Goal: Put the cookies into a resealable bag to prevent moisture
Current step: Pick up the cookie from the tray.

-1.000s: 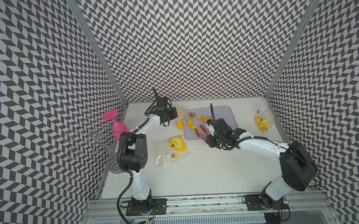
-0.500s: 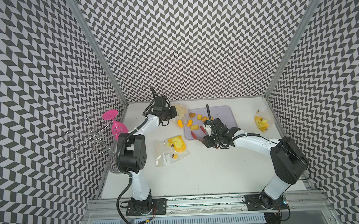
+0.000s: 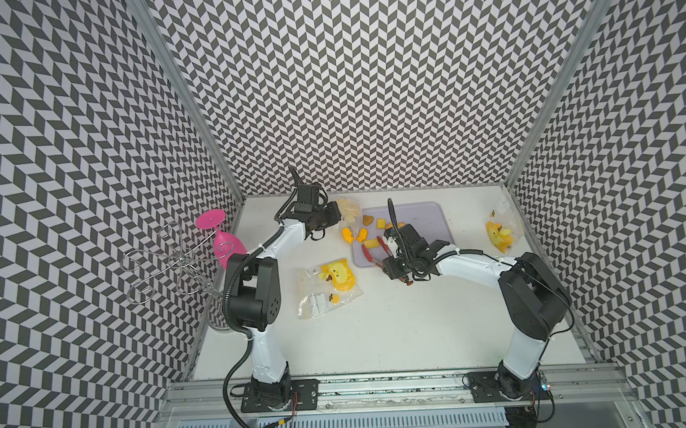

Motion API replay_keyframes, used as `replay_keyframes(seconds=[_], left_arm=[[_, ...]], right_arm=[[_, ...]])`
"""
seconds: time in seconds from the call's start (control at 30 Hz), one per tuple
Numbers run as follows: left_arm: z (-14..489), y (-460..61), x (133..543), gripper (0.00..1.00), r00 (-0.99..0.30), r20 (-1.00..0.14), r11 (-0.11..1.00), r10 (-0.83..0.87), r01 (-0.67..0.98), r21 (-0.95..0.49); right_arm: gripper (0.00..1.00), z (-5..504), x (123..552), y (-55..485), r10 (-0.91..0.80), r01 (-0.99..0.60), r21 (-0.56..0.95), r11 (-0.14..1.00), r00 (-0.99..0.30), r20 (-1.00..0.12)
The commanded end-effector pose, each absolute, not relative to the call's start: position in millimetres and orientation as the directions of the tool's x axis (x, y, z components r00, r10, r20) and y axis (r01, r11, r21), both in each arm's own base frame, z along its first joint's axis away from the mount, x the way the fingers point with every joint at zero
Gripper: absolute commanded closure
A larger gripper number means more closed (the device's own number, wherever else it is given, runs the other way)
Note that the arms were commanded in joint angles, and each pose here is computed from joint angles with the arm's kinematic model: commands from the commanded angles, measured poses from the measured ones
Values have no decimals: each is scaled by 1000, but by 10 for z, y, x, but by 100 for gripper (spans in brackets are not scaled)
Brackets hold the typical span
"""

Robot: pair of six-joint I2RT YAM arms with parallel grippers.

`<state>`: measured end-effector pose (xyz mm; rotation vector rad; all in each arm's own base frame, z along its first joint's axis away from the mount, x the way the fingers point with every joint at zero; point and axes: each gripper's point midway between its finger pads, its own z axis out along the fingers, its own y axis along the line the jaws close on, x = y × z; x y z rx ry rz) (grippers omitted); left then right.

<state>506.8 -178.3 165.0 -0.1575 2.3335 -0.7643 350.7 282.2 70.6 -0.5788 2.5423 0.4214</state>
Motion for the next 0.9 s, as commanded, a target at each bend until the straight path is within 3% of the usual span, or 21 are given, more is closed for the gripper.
replay_keyframes(seconds=[0.0, 0.47, 0.87], left_arm=[[1734, -1869, 5203, 100, -750, -573, 806, -332, 90, -585], [1442, -1928, 5301, 100, -778, -528, 805, -339, 50, -591], [1439, -1992, 5320, 100, -786, -520, 792, -334, 65, -607]], right_arm=[[46, 829, 3676, 2902, -303, -484, 174, 857, -749, -589], [60, 935, 3657, 2797, -279, -456, 155, 876, -743, -608], [62, 1345, 3467, 2495, -230, -413, 126, 902, -706, -670]])
